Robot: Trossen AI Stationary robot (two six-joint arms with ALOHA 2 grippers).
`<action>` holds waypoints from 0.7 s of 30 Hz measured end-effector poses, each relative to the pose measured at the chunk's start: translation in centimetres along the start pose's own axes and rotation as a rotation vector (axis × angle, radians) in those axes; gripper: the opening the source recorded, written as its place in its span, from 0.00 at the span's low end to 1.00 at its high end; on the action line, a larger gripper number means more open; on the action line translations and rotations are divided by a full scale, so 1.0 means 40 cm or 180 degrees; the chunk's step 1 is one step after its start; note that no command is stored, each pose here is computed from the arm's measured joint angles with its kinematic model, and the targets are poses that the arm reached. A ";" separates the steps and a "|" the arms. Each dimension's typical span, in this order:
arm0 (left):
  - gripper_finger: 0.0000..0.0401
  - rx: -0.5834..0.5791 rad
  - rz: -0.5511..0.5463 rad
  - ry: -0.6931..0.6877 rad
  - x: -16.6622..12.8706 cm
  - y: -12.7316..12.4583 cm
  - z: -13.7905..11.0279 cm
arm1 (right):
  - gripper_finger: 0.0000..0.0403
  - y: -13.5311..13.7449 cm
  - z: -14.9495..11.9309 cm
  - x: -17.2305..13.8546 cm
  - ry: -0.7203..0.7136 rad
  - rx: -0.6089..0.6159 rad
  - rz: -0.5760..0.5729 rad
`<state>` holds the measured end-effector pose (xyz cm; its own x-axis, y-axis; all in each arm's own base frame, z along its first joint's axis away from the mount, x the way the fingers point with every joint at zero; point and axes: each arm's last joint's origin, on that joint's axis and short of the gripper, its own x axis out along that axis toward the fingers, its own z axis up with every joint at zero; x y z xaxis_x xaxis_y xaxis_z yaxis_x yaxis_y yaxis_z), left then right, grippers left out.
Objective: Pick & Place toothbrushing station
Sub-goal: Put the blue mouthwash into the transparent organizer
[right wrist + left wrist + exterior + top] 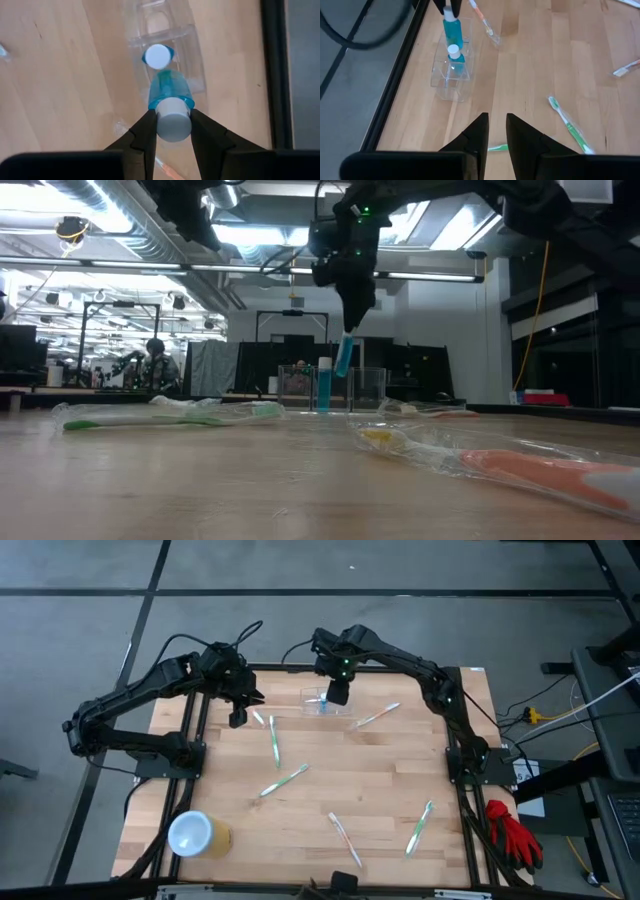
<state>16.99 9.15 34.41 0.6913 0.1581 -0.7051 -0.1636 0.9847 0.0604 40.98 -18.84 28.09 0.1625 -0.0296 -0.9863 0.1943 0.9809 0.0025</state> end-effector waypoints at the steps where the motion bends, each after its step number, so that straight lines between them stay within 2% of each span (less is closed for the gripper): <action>1: 0.15 -0.0001 0.0001 0.0000 0.000 0.000 0.000 | 0.25 0.003 0.002 0.005 0.0007 -0.0017 0.0004; 15: 0.15 0.0018 0.0003 0.0001 0.000 0.000 0.000 | 0.25 -0.001 0.013 0.019 -0.0053 -0.0052 -0.0012; 21: 0.15 0.0022 0.0005 0.0001 0.000 0.000 0.000 | 0.25 -0.004 0.021 0.048 -0.0009 -0.0049 0.0000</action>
<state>16.98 9.16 34.41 0.6907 0.1596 -0.7053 -0.1597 0.9849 0.0664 42.07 -19.21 26.31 0.1653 -0.0300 -0.9858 0.1795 0.9838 0.0001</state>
